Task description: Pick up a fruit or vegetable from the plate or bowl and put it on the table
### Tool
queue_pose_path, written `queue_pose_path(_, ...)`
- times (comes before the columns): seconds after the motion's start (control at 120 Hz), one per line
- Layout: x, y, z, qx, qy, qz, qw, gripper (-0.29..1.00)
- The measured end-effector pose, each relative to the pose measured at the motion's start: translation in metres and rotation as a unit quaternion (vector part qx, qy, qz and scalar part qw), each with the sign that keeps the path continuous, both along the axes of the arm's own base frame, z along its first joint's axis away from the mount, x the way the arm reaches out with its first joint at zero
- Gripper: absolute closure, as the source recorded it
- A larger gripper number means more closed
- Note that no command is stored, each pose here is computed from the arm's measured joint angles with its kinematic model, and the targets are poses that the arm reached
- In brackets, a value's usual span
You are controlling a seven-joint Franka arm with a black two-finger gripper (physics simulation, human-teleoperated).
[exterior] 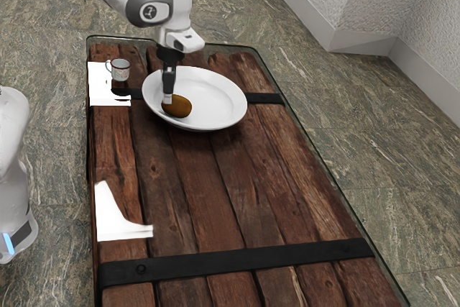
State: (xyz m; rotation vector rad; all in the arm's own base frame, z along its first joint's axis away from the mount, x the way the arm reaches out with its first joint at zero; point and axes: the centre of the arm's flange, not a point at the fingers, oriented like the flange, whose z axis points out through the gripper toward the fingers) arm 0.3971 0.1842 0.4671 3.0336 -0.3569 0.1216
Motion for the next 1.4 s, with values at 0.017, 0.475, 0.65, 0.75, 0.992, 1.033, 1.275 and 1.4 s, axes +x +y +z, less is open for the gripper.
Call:
queue_pose_path(0.017,0.002,-0.001,-0.002,0.001,0.000,-0.003,1.000,0.00)
queue_pose_path(0.475,0.024,-0.007,-0.027,-0.005,-0.013,-0.035,0.999,0.17)
queue_pose_path(0.65,0.022,0.003,-0.032,-0.016,-0.015,-0.021,1.000,0.38)
queue_pose_path(0.75,0.026,-0.007,-0.002,-0.010,-0.051,-0.037,0.998,0.43)
queue_pose_path(0.992,0.092,-0.218,0.100,0.004,-0.143,-0.218,0.965,0.36)
queue_pose_path(1.033,0.105,-0.245,0.097,-0.002,-0.139,-0.232,0.963,0.36)
queue_pose_path(1.275,0.127,-0.288,0.102,-0.057,-0.165,-0.216,0.961,0.12)
queue_pose_path(1.4,0.146,-0.287,0.171,-0.088,-0.224,-0.088,0.967,0.05)
